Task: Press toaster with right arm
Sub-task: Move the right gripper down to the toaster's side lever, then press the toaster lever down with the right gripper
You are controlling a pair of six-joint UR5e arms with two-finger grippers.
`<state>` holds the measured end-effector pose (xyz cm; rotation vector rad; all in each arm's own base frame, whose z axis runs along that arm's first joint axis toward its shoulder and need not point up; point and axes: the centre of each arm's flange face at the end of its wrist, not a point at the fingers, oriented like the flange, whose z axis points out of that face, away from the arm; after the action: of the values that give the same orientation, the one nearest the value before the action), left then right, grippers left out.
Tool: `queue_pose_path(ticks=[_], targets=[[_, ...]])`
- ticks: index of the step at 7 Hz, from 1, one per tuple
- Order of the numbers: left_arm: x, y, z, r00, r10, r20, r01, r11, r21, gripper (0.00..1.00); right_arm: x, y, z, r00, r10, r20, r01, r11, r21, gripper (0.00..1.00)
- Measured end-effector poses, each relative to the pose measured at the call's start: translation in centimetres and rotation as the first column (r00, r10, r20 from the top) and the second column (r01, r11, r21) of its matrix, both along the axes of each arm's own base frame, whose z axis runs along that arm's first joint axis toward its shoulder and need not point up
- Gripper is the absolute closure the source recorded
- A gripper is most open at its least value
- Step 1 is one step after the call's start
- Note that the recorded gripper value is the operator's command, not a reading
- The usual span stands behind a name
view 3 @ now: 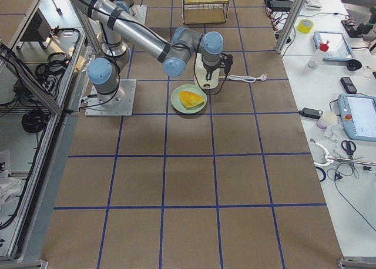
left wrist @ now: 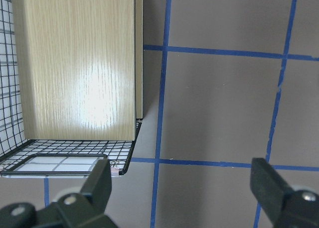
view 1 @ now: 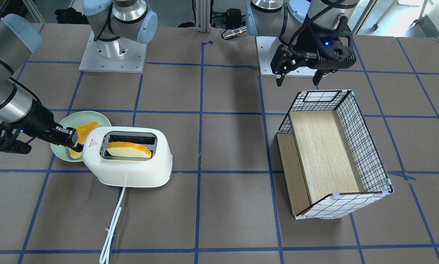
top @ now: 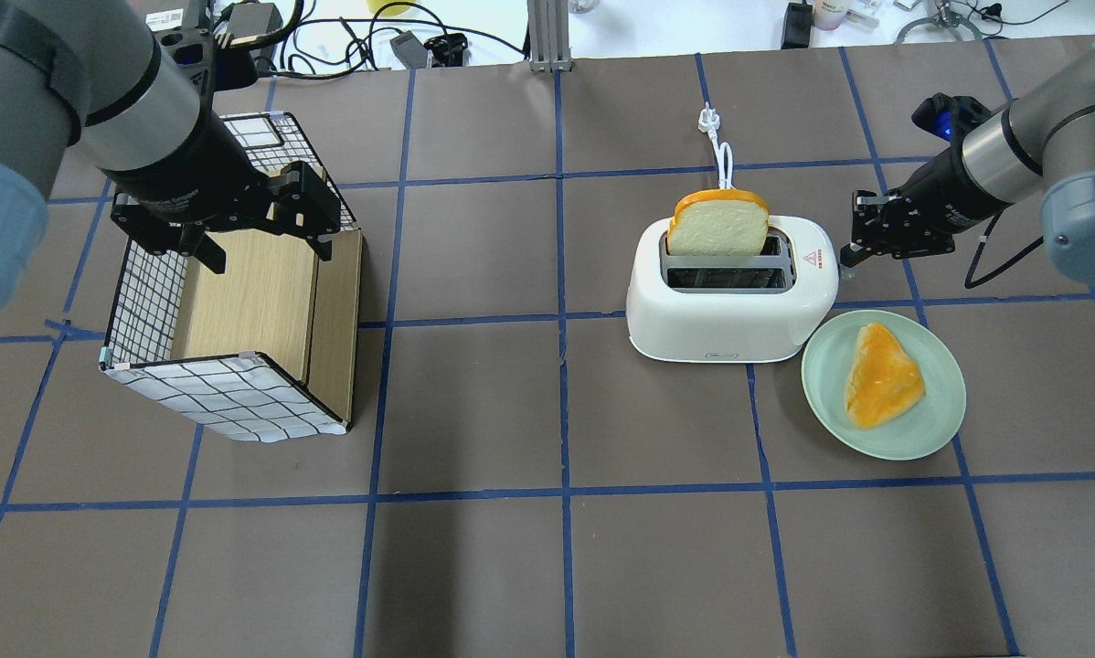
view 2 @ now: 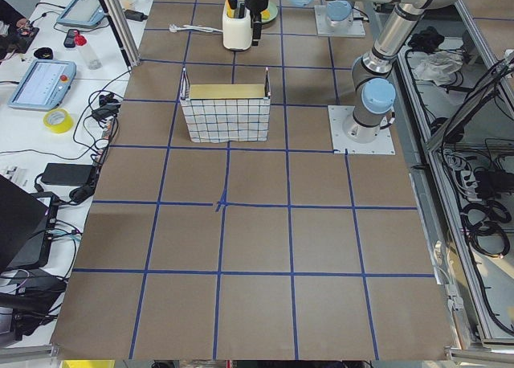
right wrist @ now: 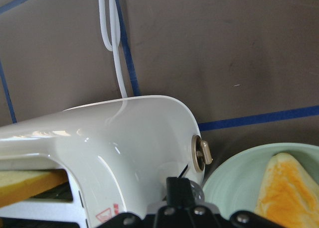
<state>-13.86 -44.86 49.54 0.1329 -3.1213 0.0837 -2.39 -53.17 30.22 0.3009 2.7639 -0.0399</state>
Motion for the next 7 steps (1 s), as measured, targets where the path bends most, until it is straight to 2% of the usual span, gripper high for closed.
queue_pose_path(ticks=[7], targets=[[0.0,0.0,0.0,1.0,0.0,0.0,0.0,1.0,0.0,0.0,-0.3,-0.8,-2.5,1.0,-0.001,0.012,0.001,1.0,0.028,1.0]])
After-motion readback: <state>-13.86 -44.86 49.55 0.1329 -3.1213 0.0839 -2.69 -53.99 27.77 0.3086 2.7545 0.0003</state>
